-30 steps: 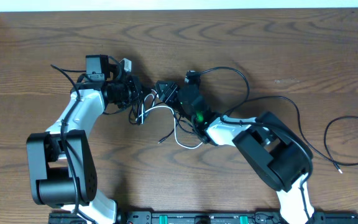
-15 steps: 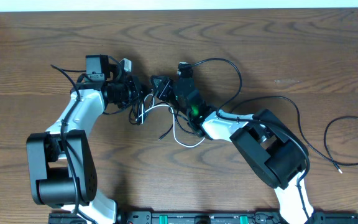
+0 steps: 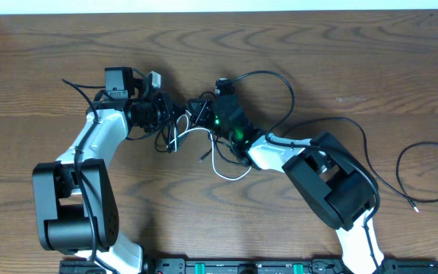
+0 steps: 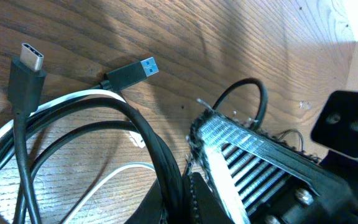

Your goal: Untangle cables

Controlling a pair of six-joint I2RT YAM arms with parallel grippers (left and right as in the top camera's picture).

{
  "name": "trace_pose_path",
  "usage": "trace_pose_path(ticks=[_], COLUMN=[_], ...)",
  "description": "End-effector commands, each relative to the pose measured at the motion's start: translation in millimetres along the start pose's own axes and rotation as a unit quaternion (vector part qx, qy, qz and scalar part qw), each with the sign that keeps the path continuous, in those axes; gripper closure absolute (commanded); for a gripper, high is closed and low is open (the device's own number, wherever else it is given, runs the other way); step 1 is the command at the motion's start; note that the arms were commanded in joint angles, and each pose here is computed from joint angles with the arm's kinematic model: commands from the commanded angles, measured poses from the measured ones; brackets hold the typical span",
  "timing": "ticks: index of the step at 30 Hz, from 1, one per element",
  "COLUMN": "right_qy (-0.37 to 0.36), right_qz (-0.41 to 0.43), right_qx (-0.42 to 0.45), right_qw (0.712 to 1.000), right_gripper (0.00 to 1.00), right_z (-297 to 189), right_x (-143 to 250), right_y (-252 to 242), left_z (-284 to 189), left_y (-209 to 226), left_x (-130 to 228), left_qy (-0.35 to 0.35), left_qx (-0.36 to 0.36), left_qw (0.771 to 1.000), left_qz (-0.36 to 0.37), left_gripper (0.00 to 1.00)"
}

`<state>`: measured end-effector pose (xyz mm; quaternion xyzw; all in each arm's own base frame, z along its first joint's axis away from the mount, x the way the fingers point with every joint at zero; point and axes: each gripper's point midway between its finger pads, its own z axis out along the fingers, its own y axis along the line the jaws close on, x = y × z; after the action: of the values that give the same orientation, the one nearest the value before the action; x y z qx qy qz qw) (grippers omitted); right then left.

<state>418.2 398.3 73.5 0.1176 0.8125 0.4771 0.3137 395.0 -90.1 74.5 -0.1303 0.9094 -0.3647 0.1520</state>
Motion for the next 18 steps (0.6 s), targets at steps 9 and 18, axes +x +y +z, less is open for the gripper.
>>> trace_pose_path(ticks=[9, 18], right_qy=[0.059, 0.023], right_qz=[-0.081, -0.214], right_qx=[-0.008, 0.089], right_qw=[0.995, 0.973], right_gripper=[0.99, 0.99], right_z=[-33, -97], right_x=[-37, -84], right_y=[11, 23], left_z=[-8, -20], left_y=[11, 26], left_x=[-8, -15], left_qy=[-0.024, -0.037], left_qx=[-0.029, -0.037], left_qw=[0.999, 0.999], left_qz=[0.011, -0.016], left_gripper=[0.92, 0.92])
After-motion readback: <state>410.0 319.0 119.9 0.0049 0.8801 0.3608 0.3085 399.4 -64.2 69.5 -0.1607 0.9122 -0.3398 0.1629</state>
